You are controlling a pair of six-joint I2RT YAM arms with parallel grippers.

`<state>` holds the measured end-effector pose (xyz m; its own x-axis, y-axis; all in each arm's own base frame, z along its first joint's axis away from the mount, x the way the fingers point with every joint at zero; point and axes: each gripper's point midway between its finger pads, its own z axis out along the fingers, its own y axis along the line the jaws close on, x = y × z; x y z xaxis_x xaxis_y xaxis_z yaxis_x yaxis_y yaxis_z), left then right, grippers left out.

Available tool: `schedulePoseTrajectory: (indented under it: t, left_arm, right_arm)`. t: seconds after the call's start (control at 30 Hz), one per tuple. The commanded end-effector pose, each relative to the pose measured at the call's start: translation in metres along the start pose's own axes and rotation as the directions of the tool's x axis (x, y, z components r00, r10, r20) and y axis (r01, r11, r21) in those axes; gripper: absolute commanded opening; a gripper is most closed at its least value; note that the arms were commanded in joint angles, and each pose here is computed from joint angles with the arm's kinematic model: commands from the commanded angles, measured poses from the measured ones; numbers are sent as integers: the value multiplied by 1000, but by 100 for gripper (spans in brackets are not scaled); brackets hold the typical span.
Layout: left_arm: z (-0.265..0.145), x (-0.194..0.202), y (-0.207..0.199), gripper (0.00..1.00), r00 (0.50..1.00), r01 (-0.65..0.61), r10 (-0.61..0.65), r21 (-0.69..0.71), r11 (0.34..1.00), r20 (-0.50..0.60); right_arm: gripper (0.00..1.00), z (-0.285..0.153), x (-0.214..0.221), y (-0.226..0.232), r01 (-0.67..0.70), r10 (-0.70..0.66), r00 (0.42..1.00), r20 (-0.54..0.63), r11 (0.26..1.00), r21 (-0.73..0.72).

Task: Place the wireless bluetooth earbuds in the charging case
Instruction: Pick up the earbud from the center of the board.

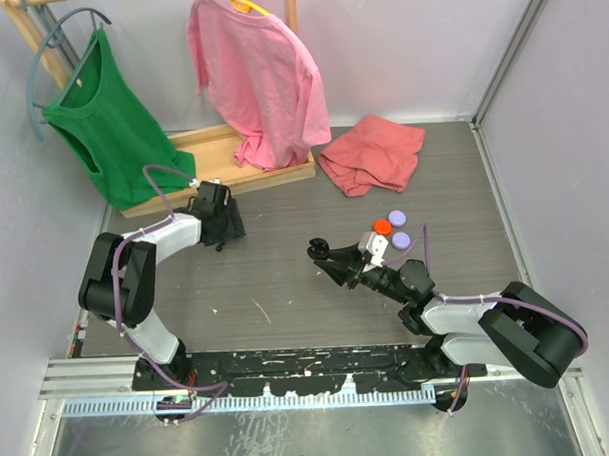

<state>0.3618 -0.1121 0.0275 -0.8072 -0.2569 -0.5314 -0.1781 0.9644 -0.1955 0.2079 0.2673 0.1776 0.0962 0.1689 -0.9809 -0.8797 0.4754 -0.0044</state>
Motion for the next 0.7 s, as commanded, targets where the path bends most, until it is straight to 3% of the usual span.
schedulePoseTrajectory:
  t: [0.0, 0.47, 0.67]
  left_arm:
    - [-6, 5, -6, 62, 999, 10, -9, 42, 999, -37]
    - [-41, 32, 9, 59, 997, 25, -22, 38, 999, -77]
    - [-59, 23, 12, 59, 999, 13, -13, 23, 1000, -41]
  right_arm:
    - [1, 10, -26, 1, 44, -43, 996, 84, 999, -14]
    - [1, 10, -27, 1, 44, -42, 995, 87, 999, -14]
    - [1, 10, -27, 1, 43, -42, 996, 85, 999, -14]
